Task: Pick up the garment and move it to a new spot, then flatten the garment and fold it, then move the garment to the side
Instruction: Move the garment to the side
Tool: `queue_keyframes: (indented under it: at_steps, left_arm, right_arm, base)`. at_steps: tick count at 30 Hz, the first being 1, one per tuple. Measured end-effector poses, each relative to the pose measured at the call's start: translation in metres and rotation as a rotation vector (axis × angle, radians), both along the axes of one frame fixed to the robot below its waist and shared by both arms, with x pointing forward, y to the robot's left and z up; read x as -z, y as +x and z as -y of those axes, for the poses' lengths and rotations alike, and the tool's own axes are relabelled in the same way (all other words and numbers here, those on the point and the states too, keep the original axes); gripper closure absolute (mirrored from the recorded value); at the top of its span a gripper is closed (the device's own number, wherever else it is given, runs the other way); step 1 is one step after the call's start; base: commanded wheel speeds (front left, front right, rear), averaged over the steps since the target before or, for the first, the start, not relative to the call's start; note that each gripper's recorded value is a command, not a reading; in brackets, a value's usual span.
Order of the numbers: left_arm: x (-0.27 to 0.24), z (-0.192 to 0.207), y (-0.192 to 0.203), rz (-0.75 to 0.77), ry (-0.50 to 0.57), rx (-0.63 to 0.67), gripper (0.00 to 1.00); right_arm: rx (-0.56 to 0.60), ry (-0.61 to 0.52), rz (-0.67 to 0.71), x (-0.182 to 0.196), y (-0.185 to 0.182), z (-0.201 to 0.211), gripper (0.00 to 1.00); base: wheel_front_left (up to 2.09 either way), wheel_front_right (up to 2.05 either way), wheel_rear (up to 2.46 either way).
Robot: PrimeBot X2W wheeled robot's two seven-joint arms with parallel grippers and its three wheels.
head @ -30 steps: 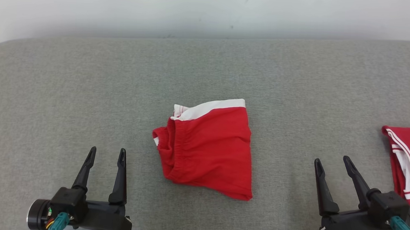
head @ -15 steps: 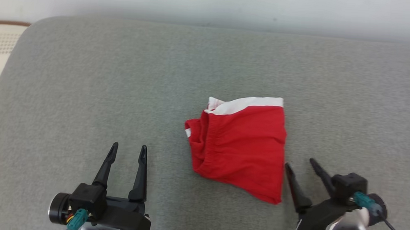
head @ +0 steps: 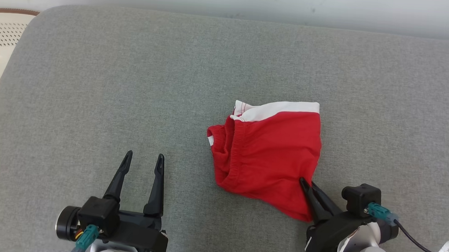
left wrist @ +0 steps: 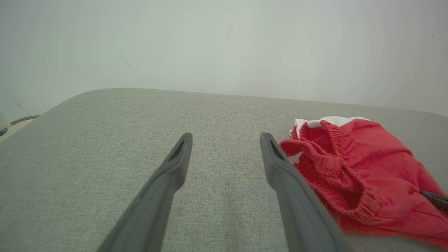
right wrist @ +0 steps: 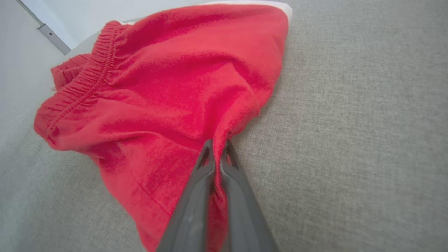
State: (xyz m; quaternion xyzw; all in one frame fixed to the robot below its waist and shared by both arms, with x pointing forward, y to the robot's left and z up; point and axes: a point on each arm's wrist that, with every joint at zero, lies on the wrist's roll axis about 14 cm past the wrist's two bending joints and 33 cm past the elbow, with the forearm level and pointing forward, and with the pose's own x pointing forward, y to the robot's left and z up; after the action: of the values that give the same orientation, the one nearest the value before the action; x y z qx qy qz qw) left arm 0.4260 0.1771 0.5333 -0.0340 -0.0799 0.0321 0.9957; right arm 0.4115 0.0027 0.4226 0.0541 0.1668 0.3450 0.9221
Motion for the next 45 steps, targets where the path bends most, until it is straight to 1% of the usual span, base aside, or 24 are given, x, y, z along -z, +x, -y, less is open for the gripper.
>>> queue_keyframes:
  at_steps: [4, 9, 13, 16, 20, 24, 27, 28, 34, 39, 41, 44, 45]
  left_arm:
    - [-0.003, 0.004, 0.003, 0.011, 0.002, 0.01, 0.0]
    - [-0.009, 0.016, 0.009, 0.034, 0.001, 0.044, 0.0]
    - [-0.012, 0.028, 0.017, 0.052, 0.009, 0.086, 0.0]
    - [-0.013, 0.042, 0.025, 0.064, 0.021, 0.129, 0.0]
    - [-0.014, 0.064, 0.038, 0.072, 0.025, 0.195, 0.0]
    - [-0.015, 0.092, 0.05, 0.076, 0.018, 0.273, 0.0]
    - [-0.016, 0.114, 0.059, 0.084, 0.009, 0.33, 0.0]
    - [-0.016, 0.114, 0.059, 0.084, 0.009, 0.33, 0.0]
    - [-0.013, 0.15, 0.072, 0.085, -0.018, 0.418, 0.0]
    - [0.001, 0.168, 0.081, 0.063, -0.037, 0.46, 0.0]
    - [0.005, 0.174, 0.084, 0.057, -0.045, 0.474, 0.0]
    - [0.011, 0.183, 0.087, 0.05, -0.054, 0.496, 0.0]
    - [0.014, 0.187, 0.088, 0.042, -0.057, 0.508, 0.0]
  right_arm:
    - [0.02, 0.001, 0.039, -0.008, 0.005, 0.008, 1.0]
    - [0.103, -0.034, 0.055, -0.009, 0.01, 0.038, 1.0]
    - [0.188, -0.08, 0.056, -0.005, 0.006, 0.071, 1.0]
    - [0.277, -0.117, 0.048, 0.0, 0.001, 0.104, 1.0]
    - [0.407, -0.162, 0.036, 0.004, -0.009, 0.15, 1.0]
    - [0.512, -0.202, 0.038, 0.005, -0.02, 0.189, 1.0]
    - [0.558, -0.237, 0.059, 0.0, -0.025, 0.211, 1.0]
    - [0.558, -0.237, 0.059, 0.0, -0.025, 0.211, 1.0]
    - [0.593, -0.332, 0.182, -0.029, -0.009, 0.251, 1.0]
    - [0.626, -0.414, 0.266, -0.054, 0.006, 0.288, 1.0]
    - [0.659, -0.44, 0.29, -0.063, 0.01, 0.305, 1.0]
    - [0.727, -0.448, 0.297, -0.07, 0.009, 0.328, 1.0]
    - [0.78, -0.433, 0.284, -0.068, 0.006, 0.344, 1.0]
  base:
    - [0.0, 0.0, 0.0]
    - [0.0, 0.0, 0.0]
    - [0.0, 0.0, 0.0]
    - [0.0, 0.0, 0.0]
    - [0.0, 0.0, 0.0]
    - [0.0, 0.0, 0.0]
    - [0.0, 0.0, 0.0]
    - [0.0, 0.0, 0.0]
    - [0.0, 0.0, 0.0]
    - [0.0, 0.0, 0.0]
    - [0.0, 0.0, 0.0]
    - [0.0, 0.0, 0.0]
    - [0.0, 0.0, 0.0]
